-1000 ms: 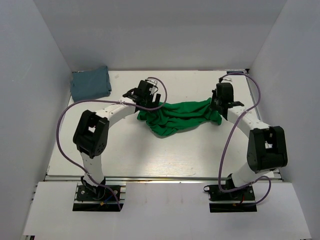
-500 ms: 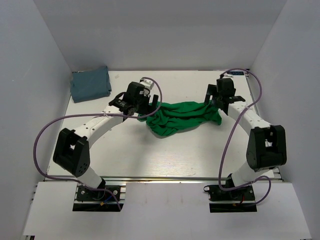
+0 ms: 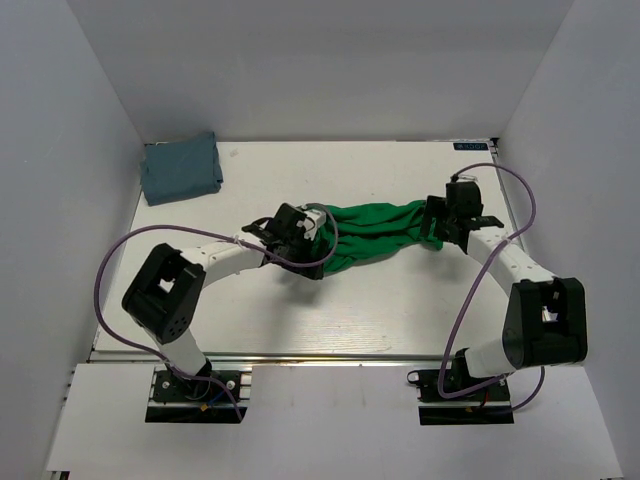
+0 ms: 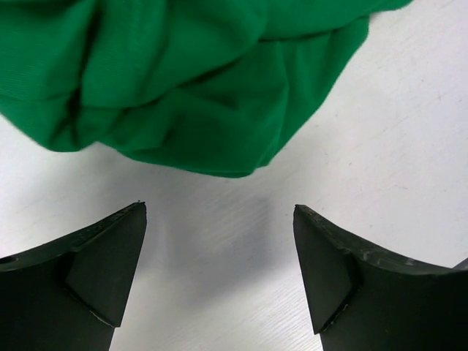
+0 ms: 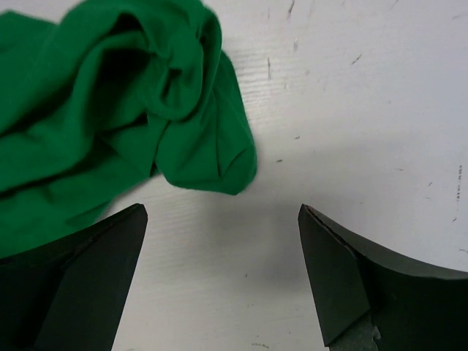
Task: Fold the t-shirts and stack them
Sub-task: Flatten out the tshirt
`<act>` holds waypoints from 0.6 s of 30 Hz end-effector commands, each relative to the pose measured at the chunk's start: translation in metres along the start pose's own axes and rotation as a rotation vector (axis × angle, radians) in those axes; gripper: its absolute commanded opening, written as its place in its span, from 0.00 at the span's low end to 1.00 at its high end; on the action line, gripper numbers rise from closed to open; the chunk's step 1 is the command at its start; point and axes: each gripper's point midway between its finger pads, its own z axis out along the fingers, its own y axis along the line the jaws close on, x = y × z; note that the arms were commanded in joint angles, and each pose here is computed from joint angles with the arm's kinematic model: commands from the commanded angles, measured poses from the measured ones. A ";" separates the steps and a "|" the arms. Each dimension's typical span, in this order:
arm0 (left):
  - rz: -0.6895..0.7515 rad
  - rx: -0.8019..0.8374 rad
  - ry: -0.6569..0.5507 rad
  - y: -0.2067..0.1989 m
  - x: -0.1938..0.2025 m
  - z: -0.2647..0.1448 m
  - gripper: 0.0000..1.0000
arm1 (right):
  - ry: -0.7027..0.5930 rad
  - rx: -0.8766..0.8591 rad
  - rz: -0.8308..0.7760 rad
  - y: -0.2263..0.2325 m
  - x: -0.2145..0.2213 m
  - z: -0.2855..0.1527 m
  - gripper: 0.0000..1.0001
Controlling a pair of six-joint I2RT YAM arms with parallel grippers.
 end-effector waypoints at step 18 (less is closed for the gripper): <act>-0.074 -0.008 -0.148 -0.007 -0.035 0.020 0.00 | 0.083 -0.032 -0.100 0.003 0.024 0.042 0.84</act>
